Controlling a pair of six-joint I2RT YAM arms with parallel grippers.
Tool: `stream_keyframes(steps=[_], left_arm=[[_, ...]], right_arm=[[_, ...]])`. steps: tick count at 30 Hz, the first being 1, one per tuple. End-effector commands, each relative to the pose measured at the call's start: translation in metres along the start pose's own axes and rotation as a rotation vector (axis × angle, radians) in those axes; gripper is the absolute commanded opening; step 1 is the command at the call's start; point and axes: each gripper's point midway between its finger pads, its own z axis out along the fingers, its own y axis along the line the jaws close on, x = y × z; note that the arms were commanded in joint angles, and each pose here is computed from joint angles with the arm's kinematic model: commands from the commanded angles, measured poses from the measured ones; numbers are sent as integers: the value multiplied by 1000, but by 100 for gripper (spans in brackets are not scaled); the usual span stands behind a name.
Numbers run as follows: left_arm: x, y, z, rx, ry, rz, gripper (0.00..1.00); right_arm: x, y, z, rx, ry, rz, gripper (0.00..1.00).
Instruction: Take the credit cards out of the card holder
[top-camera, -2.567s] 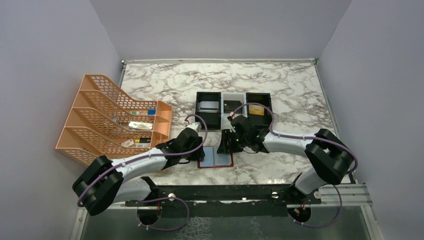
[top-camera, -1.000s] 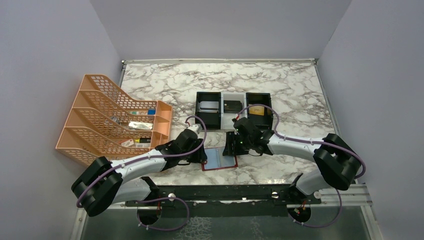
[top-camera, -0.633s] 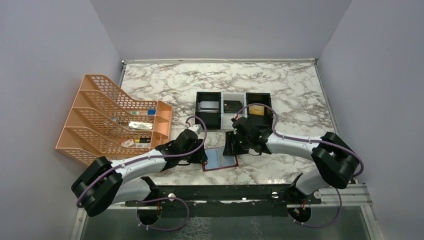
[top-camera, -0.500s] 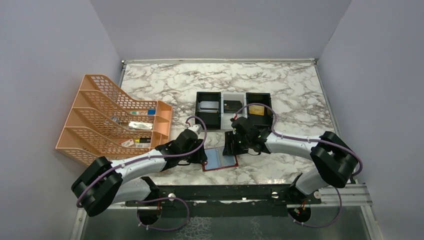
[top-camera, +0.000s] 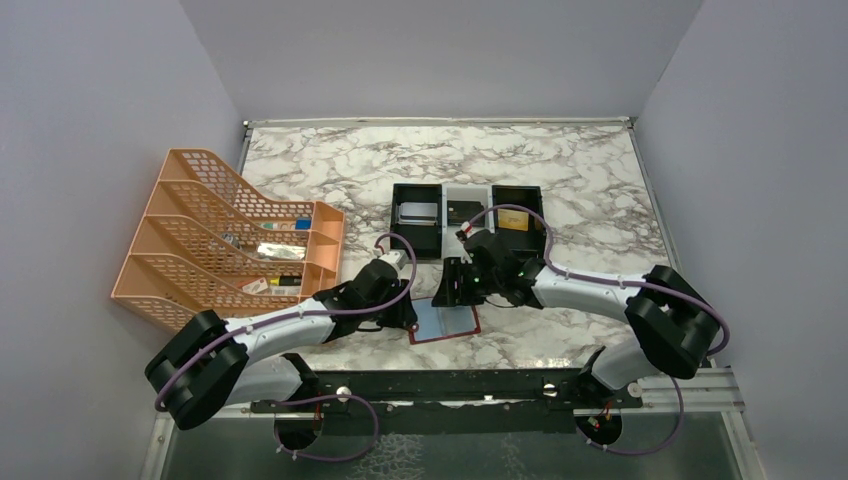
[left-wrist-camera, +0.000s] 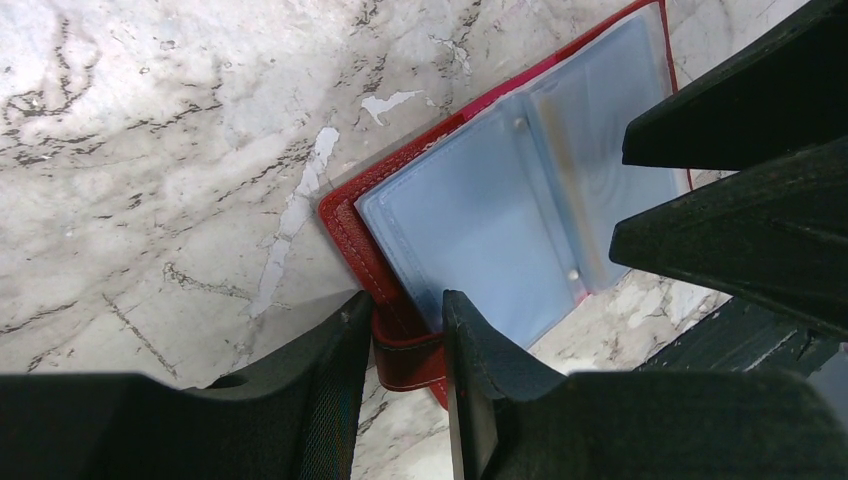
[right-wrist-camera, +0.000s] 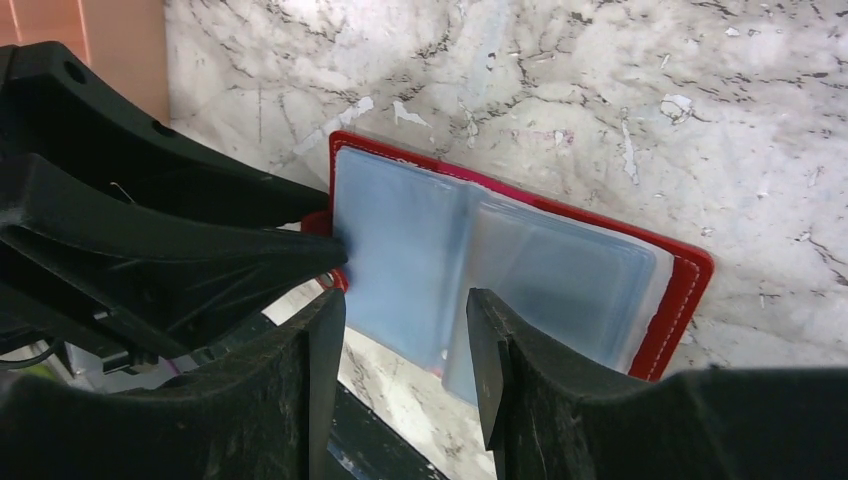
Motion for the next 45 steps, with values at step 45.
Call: stream_keyframes(steps=[45], left_arm=[[-1,-16,4,54,-3,2,34]], right_arm=[[-12,8,-6,22,-18,-52,46]])
